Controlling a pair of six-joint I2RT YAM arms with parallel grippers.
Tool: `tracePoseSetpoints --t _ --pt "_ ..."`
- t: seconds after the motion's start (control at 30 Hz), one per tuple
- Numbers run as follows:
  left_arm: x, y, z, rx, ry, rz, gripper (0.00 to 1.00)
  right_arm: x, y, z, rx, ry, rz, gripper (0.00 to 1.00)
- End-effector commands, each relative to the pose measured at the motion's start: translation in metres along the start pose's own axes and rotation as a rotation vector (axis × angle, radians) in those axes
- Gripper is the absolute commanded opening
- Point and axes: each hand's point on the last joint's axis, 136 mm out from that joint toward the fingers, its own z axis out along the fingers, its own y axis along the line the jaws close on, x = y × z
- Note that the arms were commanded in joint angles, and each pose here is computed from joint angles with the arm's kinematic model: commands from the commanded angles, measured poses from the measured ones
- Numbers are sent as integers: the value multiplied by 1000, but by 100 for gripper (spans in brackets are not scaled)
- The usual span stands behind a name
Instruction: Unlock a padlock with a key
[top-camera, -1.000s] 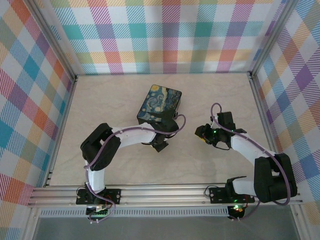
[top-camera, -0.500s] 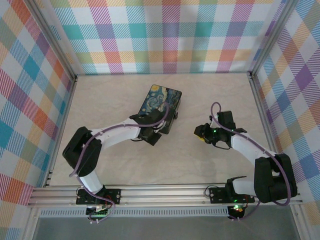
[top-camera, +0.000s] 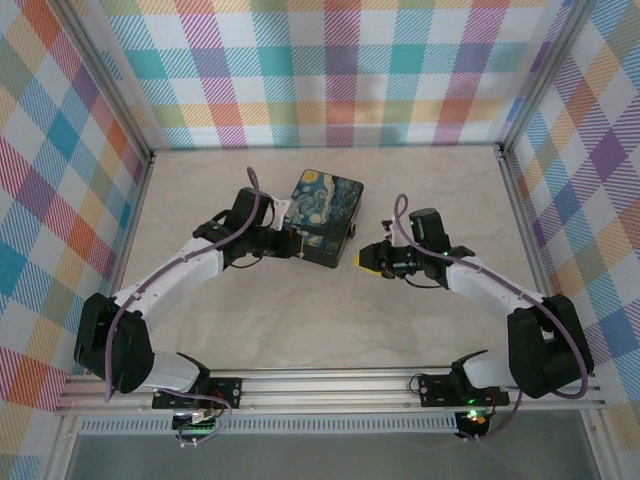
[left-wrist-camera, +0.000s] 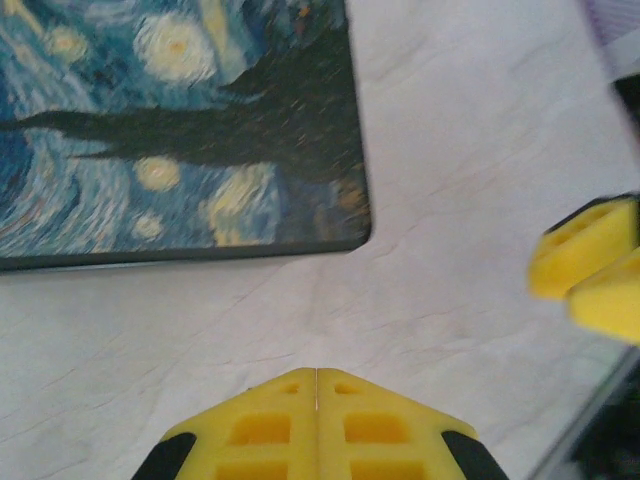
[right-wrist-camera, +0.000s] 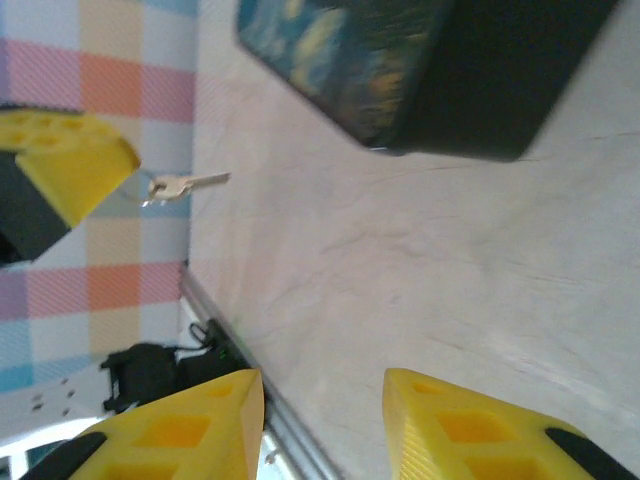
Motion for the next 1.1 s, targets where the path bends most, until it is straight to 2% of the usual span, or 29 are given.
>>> tracePoseSetpoints --t 0.0,0.1,0.3,0.4,0.77,1.07 --pt "-13 -25 -13 176 -34 -47 0 -8 53 2 -153 25 -196 37" --pt "-20 -41 -22 242 -35 -44 0 -4 74 11 -160 32 -317 42" --pt "-27 -62 -38 311 -13 -50 0 -7 94 32 -66 0 -580 53" --pt "-29 -70 -46 343 -15 -51 0 -11 99 37 -55 -7 -651 55" --pt "-23 -84 -63 381 3 -40 0 -28 99 43 -2 -54 -697 51" --pt "-25 -83 -60 365 0 -50 0 -17 117 39 -78 -37 -741 51"
